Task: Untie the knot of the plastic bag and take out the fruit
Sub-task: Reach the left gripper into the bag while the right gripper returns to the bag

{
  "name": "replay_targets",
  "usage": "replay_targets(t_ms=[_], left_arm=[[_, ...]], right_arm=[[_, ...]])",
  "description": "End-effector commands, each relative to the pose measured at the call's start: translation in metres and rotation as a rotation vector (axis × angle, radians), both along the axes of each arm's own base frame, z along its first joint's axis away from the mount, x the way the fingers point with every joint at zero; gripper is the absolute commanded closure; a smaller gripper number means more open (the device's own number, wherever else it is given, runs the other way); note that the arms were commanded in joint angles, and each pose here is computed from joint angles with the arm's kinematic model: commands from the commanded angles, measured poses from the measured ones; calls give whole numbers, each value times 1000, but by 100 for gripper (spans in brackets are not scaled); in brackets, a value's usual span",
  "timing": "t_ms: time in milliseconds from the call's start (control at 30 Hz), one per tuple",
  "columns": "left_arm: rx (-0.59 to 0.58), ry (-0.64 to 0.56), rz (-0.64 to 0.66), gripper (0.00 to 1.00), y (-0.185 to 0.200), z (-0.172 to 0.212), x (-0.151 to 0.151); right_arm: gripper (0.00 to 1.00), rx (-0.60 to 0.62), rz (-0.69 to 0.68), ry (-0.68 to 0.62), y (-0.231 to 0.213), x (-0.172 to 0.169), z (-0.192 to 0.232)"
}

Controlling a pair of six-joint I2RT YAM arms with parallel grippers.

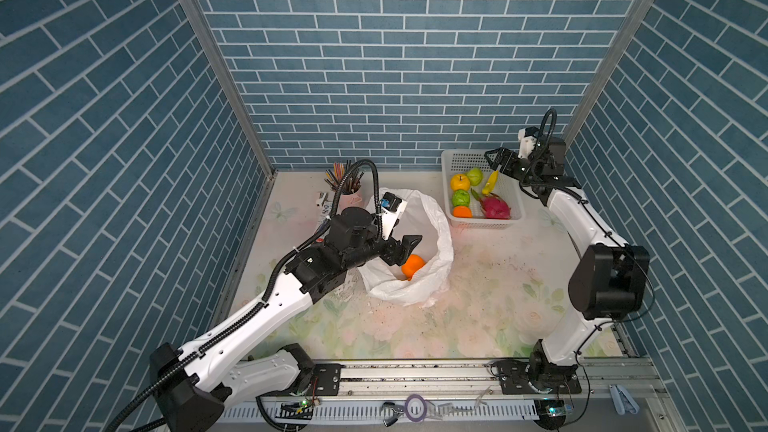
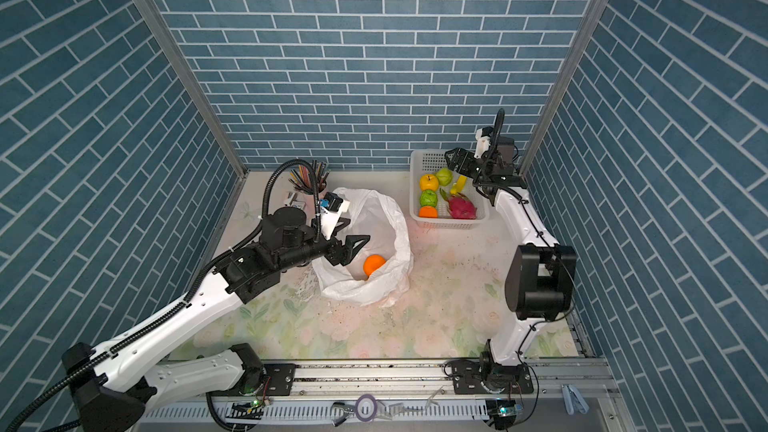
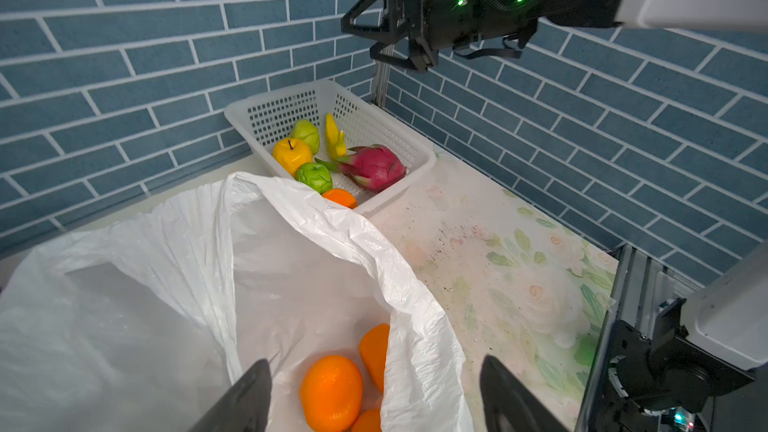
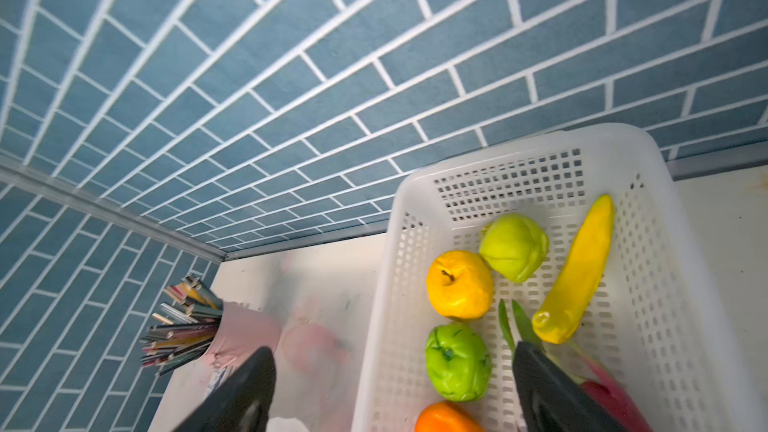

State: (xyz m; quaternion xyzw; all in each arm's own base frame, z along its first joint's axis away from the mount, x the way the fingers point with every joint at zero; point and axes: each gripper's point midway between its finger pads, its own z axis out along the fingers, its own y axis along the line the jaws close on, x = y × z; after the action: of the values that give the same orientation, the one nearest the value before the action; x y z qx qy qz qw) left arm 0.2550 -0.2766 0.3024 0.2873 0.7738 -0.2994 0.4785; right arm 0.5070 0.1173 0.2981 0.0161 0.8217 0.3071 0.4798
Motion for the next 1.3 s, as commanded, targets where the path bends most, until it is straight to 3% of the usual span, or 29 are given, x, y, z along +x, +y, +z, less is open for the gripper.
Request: replay_targets(t_ms=[0,233,433,533,800,933,1100,1267], left_arm=[[-13,73,-6,26,-3,-14,-6],[3,168,-22,30,-13,-42,-11],[55,234,-11,32,-17,-73,-15],[81,279,1,33,-18,-91,-16],[118,427,-52,40,-26,-146,-46],[124,463,-100,42,-34,-168,-67],[158,495,-96,44,-34,-193,-76],[151,407,-51,39,-35,-179,-59]], right_arm=[[11,-21,53,-5,23,-44,9],[11,-34,63,45,64,-134,-6],[11,-23,44,116,83,-189,-31],[11,-50,42,198,87,-208,-57],[9,-48,227,350,137,-253,-111],[10,-148,225,426,140,-266,-152],[29,-311,256,511,131,-287,-193],[48,-437,262,572,121,-307,-222]])
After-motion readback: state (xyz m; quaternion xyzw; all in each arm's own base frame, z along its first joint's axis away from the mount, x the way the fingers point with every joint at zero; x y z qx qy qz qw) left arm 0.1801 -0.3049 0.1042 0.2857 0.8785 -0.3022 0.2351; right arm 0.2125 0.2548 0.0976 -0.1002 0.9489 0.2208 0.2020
